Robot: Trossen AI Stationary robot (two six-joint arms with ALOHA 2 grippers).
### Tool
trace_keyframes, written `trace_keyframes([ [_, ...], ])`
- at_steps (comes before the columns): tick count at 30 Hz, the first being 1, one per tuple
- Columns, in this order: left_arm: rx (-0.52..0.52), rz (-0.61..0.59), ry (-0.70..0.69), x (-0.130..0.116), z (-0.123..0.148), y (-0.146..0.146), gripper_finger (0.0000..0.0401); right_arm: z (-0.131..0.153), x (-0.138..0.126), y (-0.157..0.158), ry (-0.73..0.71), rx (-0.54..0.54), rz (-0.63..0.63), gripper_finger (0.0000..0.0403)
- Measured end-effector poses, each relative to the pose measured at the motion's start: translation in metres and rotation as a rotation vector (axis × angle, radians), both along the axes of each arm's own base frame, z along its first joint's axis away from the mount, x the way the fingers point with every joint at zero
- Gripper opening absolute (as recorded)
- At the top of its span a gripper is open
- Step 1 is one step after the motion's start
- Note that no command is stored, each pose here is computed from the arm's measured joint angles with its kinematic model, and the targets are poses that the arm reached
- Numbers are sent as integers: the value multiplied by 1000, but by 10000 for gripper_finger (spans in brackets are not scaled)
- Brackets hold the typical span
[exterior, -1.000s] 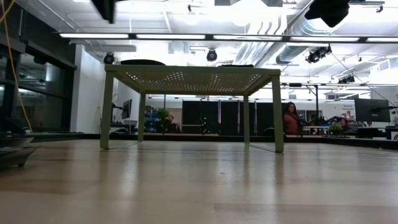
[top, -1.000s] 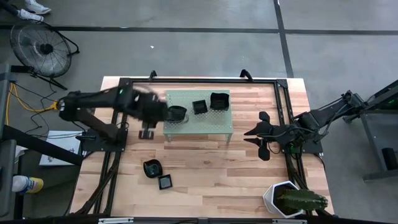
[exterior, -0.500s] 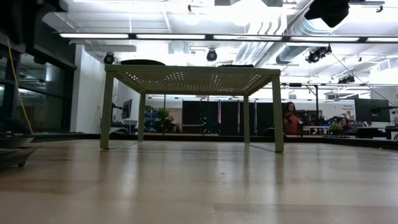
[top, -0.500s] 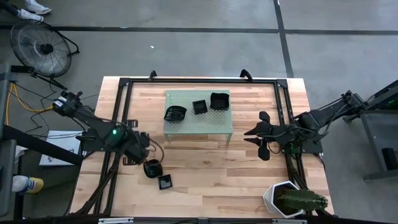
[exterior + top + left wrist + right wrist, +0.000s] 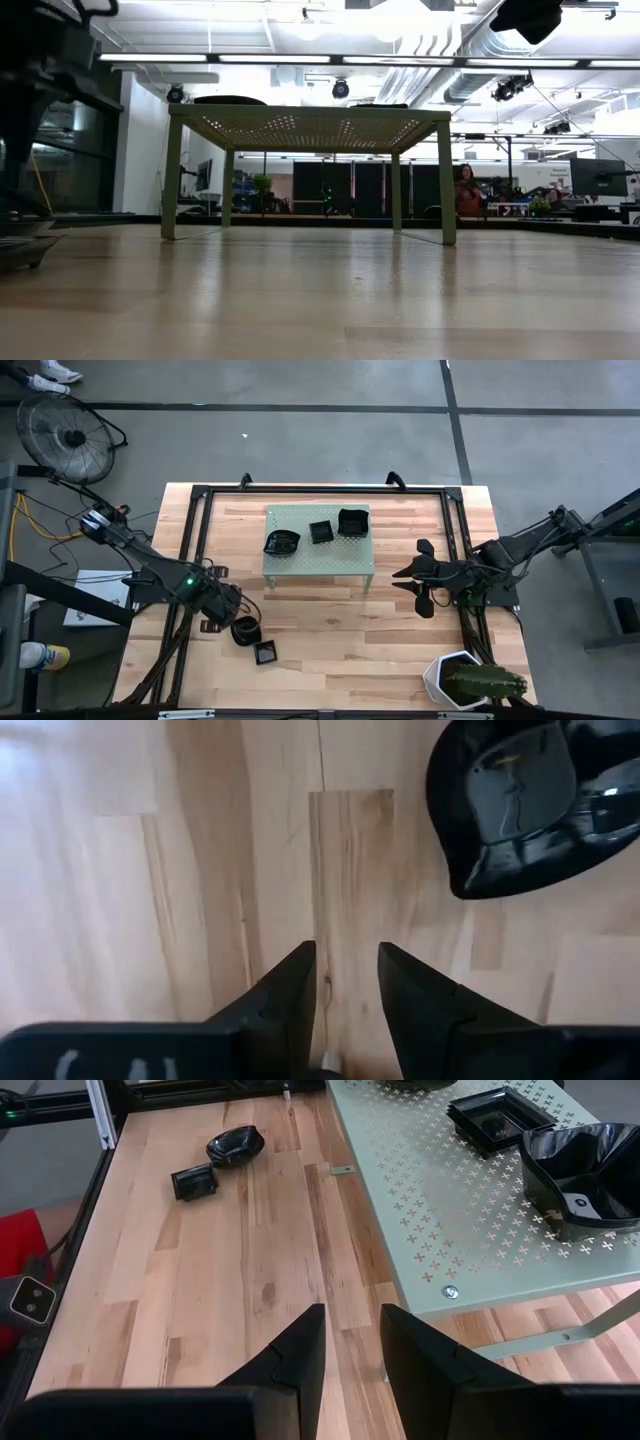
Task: Pick & Place Mini shaped plates
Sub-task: Stack the leaf-shaped plate on top of the other leaf-shaped plates on the shelf
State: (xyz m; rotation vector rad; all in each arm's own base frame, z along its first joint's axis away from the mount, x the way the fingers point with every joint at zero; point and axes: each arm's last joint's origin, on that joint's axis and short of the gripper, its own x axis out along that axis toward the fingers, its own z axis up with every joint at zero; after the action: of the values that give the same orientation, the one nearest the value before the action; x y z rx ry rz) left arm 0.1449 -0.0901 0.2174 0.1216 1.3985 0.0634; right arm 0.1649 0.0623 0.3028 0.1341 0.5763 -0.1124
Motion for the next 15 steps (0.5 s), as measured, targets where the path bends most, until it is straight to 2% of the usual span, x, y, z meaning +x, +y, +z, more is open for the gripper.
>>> trace_keyframes([
  [9,-151,9,-212,-12,-21,8,106,0,0,0,0,0,0,94],
  [15,-216,9,-232,-13,-38,7,106,0,0,0,0,0,0,94],
])
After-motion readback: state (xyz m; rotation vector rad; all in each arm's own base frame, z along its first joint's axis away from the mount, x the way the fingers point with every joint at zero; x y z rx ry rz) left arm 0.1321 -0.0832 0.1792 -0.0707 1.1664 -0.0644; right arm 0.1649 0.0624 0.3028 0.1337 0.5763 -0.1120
